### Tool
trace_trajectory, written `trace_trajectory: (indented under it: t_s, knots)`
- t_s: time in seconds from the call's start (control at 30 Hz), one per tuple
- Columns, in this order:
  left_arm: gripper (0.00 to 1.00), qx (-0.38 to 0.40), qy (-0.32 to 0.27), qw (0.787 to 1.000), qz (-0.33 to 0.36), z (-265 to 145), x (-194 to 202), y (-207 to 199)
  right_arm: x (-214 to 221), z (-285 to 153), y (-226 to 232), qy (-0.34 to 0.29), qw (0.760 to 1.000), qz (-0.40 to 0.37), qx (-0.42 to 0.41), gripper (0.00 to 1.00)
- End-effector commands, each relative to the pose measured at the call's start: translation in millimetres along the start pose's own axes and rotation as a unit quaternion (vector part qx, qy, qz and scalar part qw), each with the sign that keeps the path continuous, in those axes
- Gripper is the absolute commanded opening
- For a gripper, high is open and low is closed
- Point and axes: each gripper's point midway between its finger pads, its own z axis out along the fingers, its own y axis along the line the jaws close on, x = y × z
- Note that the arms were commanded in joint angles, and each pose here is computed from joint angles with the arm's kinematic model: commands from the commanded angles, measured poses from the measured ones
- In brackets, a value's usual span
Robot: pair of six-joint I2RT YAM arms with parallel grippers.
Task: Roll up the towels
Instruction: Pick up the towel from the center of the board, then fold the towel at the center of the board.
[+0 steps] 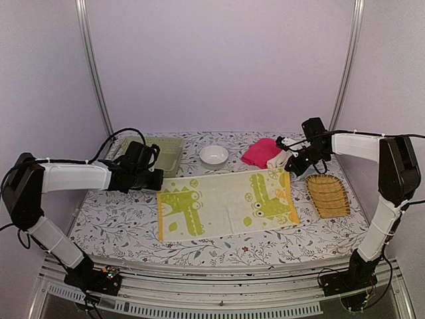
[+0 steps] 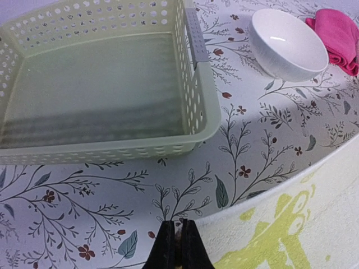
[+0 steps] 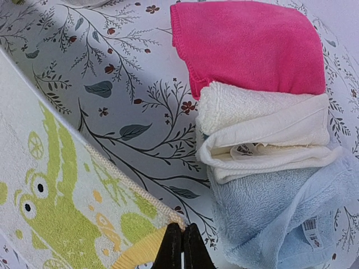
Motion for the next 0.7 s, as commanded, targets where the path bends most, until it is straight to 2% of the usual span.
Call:
trace_trajectory:
  t_s: [0.0,0.23,0.43,0.67]
  knots:
    - [0.0,0.007,-0.031,0.999,-0.013,-19,-8,2,-11,-21,2,-0.043,0.999,-0.012,0.005,0.03]
    - [0.0,0.061,-0.023,0.998,-0.006,-34,9,-11,-2,-34,22,-0.066,0.997,-0.021,-0.017,0.02]
    - [0.0,0.073,-0.002,0.997,-0.009,-42,29,-10,16,-39,39,-0.057,0.997,-0.027,-0.037,0.02]
    - [0.0,0.131,0.023,0.991,-0.007,-49,46,-30,34,-42,47,-0.045,0.997,-0.044,-0.034,0.02]
